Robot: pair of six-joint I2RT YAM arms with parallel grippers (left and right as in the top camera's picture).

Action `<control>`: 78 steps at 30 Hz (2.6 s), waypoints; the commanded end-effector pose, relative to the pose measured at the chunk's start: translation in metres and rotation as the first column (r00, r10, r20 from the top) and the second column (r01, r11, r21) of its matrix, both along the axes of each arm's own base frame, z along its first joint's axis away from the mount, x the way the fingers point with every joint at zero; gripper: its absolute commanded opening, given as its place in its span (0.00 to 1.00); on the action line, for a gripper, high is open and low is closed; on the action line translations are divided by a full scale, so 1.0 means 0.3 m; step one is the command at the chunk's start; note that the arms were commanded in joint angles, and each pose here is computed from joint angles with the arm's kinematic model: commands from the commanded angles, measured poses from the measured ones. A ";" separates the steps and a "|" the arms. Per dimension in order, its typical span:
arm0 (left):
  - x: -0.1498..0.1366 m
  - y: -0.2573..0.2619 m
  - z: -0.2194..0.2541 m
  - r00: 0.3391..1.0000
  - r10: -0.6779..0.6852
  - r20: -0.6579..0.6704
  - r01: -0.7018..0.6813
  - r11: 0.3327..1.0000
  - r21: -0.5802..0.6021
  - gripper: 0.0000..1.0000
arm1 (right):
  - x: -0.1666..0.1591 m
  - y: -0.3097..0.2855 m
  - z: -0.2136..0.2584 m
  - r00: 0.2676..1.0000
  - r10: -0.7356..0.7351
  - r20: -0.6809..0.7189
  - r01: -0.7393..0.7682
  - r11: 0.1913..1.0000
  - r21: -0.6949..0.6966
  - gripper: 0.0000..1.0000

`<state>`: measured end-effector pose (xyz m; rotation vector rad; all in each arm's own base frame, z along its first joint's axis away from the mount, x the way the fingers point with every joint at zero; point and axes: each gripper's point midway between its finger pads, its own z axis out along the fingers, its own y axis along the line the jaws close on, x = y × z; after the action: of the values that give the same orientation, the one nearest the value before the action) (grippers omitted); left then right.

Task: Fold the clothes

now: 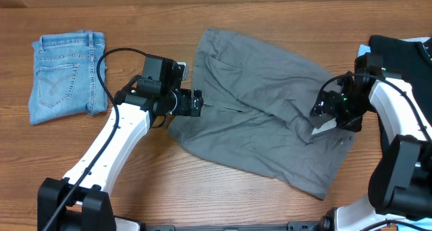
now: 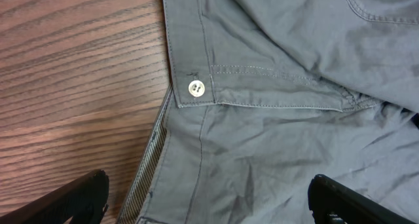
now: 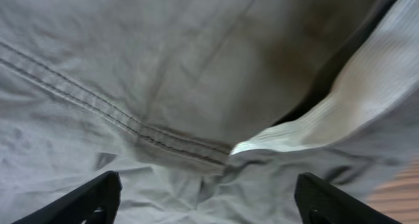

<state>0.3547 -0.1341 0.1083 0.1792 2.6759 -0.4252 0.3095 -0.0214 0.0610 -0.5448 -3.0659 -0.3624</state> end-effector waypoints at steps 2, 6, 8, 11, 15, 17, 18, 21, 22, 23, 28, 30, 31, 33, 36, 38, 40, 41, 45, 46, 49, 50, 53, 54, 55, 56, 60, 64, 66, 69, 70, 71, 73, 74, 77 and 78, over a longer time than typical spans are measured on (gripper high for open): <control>0.016 -0.015 0.033 1.000 0.006 0.014 -0.006 1.000 -0.026 1.00 | -0.008 0.050 -0.046 1.000 -0.006 -0.003 0.007 0.995 0.100 0.85; 0.016 -0.015 0.032 1.000 0.006 0.013 -0.006 1.000 -0.026 1.00 | 0.014 0.066 -0.084 0.999 -0.008 0.049 0.002 0.992 0.129 0.83; 0.016 -0.016 0.032 1.000 0.006 0.013 -0.005 1.000 -0.027 1.00 | 0.019 0.085 -0.097 0.998 -0.008 0.069 -0.003 0.987 0.160 0.82; 0.016 -0.015 0.032 1.000 0.006 0.013 -0.006 1.000 -0.026 1.00 | 0.049 0.099 -0.104 0.993 -0.009 0.121 -0.014 0.982 0.187 0.31; 0.016 -0.015 0.032 1.000 0.006 0.013 -0.006 1.000 -0.026 1.00 | 0.099 0.062 -0.038 0.985 -0.023 0.172 -0.005 0.987 0.160 0.04; 0.017 -0.015 0.033 1.000 0.006 0.014 -0.006 1.000 -0.026 1.00 | 0.160 -0.016 0.072 0.969 -0.041 0.242 0.022 0.997 0.080 0.04; 0.017 -0.015 0.033 1.000 0.006 0.014 -0.006 1.000 -0.026 1.00 | 0.192 -0.057 0.133 0.958 -0.047 0.284 0.039 0.999 0.035 0.04; 0.016 -0.015 0.032 1.000 0.006 0.013 -0.006 1.000 -0.026 1.00 | 0.298 -0.292 0.336 0.886 -0.185 0.425 0.278 0.946 -0.167 0.04; 0.016 -0.015 0.032 1.000 0.006 0.013 -0.006 1.000 -0.026 1.00 | 0.326 -0.342 0.382 0.859 -0.193 0.474 0.317 0.928 -0.197 0.04; 0.015 -0.015 0.032 1.000 0.006 0.012 -0.006 1.000 -0.026 1.00 | 0.348 -0.373 0.408 0.837 -0.198 0.510 0.339 0.919 -0.201 0.04; 0.014 -0.014 0.031 1.000 0.006 0.010 -0.006 1.000 -0.025 1.00 | 0.304 -0.370 0.277 0.895 -0.224 0.385 0.319 0.926 -0.203 0.60; 0.014 -0.014 0.031 1.000 0.006 0.010 -0.006 1.000 -0.025 1.00 | 0.278 -0.385 0.246 0.911 -0.233 0.341 0.323 0.916 -0.237 0.66; 0.014 -0.014 0.031 1.000 0.006 0.010 -0.006 1.000 -0.025 1.00 | 0.271 -0.400 0.246 0.911 -0.235 0.338 0.330 0.907 -0.261 0.66; 0.014 -0.014 0.031 1.000 0.006 0.010 -0.006 1.000 -0.025 1.00 | 0.266 -0.416 0.262 0.908 -0.235 0.347 0.341 0.895 -0.287 0.66; 0.046 -0.024 0.051 0.998 0.006 0.057 -0.004 0.999 -0.039 1.00 | 0.294 -0.309 0.339 0.901 -0.152 0.407 0.233 0.960 -0.157 0.65; 0.092 -0.041 0.086 0.992 0.005 0.126 0.003 0.998 -0.058 1.00 | 0.286 -0.154 0.386 0.897 -0.016 0.442 0.029 0.999 -0.023 0.62; 0.175 -0.059 0.191 0.969 -0.007 0.248 0.014 1.000 -0.025 1.00 | 0.234 -0.122 0.373 0.926 -0.013 0.377 0.030 0.999 -0.039 0.63; 0.214 -0.077 0.248 0.955 -0.028 0.296 0.032 0.999 -0.008 1.00 | 0.220 -0.134 0.370 0.934 -0.048 0.353 0.073 0.996 -0.057 0.64; 0.433 -0.258 0.365 0.924 -0.160 0.348 0.199 0.977 -0.081 1.00 | 0.178 -0.170 0.501 0.892 -0.121 0.435 0.186 0.976 -0.111 0.72; 0.472 -0.287 0.356 0.923 -0.173 0.344 0.219 0.971 -0.100 1.00 | 0.167 -0.167 0.528 0.884 -0.122 0.452 0.191 0.975 -0.111 0.73; 0.632 -0.406 0.251 0.911 -0.234 0.341 0.299 0.942 -0.153 1.00 | 0.111 -0.150 0.606 0.863 -0.115 0.492 0.195 0.974 -0.115 0.74; 0.671 -0.432 0.201 0.910 -0.240 0.338 0.306 0.939 -0.155 1.00 | 0.098 -0.146 0.617 0.861 -0.115 0.495 0.196 0.974 -0.115 0.74; 0.766 -0.524 0.003 0.893 -0.270 0.360 0.353 0.916 -0.188 1.00 | 0.074 -0.139 0.618 0.868 -0.117 0.482 0.194 0.975 -0.113 0.74; 0.775 -0.534 -0.030 0.890 -0.274 0.364 0.359 0.914 -0.190 1.00 | 0.072 -0.139 0.617 0.869 -0.117 0.480 0.194 0.975 -0.113 0.74; 0.784 -0.546 -0.085 0.890 -0.278 0.361 0.362 0.912 -0.191 1.00 | 0.072 -0.138 0.617 0.870 -0.117 0.479 0.193 0.975 -0.113 0.74; 0.785 -0.559 -0.127 0.890 -0.285 0.357 0.371 0.907 -0.199 1.00 | 0.072 -0.139 0.617 0.869 -0.117 0.480 0.193 0.975 -0.113 0.74; 0.772 -0.580 -0.256 0.906 -0.289 0.308 0.363 0.907 -0.216 1.00 | 0.073 -0.139 0.617 0.869 -0.117 0.480 0.194 0.974 -0.114 0.73; 0.799 -0.587 -0.211 0.903 -0.265 0.338 0.352 0.908 -0.228 0.06 | 0.074 -0.139 0.618 0.868 -0.116 0.482 0.194 0.974 -0.114 0.71; 0.846 -0.548 -0.140 0.928 -0.179 0.328 0.275 0.920 -0.278 0.04 | 0.074 -0.139 0.618 0.868 -0.116 0.482 0.194 0.974 -0.114 0.71; 0.920 -0.368 -0.055 0.953 -0.022 0.302 0.083 0.978 -0.191 0.04 | 0.074 -0.140 0.619 0.868 -0.116 0.483 0.194 0.974 -0.114 0.71; 0.932 -0.287 -0.032 0.954 0.036 0.297 0.004 0.991 -0.130 0.04 | 0.075 -0.140 0.618 0.868 -0.116 0.482 0.194 0.974 -0.114 0.71; 0.939 -0.129 0.009 0.945 0.144 0.294 -0.146 0.989 -0.017 0.04 | 0.075 -0.140 0.618 0.868 -0.116 0.483 0.194 0.974 -0.114 0.71; 0.920 0.037 0.033 0.925 0.254 0.281 -0.289 0.953 0.091 0.04 | 0.075 -0.140 0.618 0.868 -0.116 0.483 0.194 0.974 -0.114 0.71; 0.900 0.114 0.028 0.918 0.301 0.260 -0.343 0.930 0.134 0.04 | 0.075 -0.140 0.618 0.868 -0.116 0.483 0.194 0.974 -0.114 0.71; 0.859 0.280 -0.017 0.885 0.429 0.181 -0.457 0.875 0.162 0.04 | 0.074 -0.140 0.618 0.869 -0.115 0.482 0.193 0.974 -0.115 0.71; 0.861 0.316 -0.016 0.876 0.448 0.179 -0.475 0.865 0.159 0.04 | 0.074 -0.139 0.618 0.869 -0.116 0.482 0.193 0.975 -0.114 0.71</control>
<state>0.6062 -0.0874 0.0676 -0.1773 2.5966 -0.0905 0.3309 -0.0616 0.2388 -0.8191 -3.5337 -0.2986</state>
